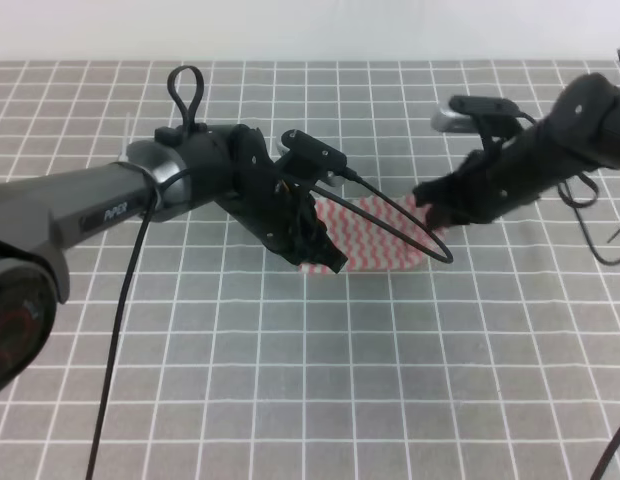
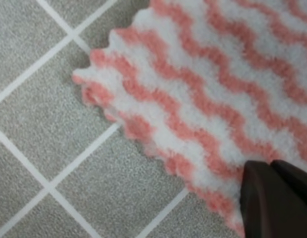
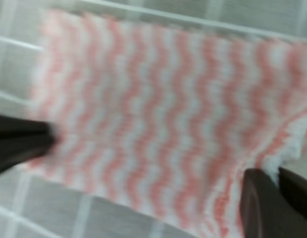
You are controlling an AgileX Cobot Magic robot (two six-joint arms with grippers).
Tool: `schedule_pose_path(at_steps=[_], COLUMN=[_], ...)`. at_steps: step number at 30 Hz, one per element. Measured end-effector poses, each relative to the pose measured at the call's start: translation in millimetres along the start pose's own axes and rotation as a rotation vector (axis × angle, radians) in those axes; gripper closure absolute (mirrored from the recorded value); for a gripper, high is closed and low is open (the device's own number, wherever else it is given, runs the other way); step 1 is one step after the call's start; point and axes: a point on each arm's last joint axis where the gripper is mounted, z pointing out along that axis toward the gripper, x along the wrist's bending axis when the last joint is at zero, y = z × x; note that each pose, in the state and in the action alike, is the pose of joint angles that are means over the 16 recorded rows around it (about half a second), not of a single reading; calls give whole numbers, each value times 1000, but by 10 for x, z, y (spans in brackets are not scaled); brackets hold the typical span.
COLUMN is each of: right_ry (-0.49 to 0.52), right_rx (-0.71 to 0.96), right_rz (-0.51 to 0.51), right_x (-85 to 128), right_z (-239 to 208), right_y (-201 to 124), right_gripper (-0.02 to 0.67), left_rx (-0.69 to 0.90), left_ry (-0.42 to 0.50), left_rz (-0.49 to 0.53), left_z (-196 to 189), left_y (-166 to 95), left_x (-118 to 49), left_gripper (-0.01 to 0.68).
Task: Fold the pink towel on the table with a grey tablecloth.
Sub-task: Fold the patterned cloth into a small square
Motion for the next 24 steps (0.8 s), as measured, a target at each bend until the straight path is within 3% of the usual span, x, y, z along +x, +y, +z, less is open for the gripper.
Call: schedule_pose_path(at_steps=[7,24], right_ry=[54,175], right_rx=[-13,-59], right_rz=[-56,-103], right_x=[222,577], right_z=[-6,127], right_y=[69,60], right_gripper=[664,664], left_rx=[-42,-250], left_ry=[18,134], left_rz=[-3,-48], left_z=[-228,-1530], left_y=[74,219], left_x=[46,333], left_gripper=[675,675])
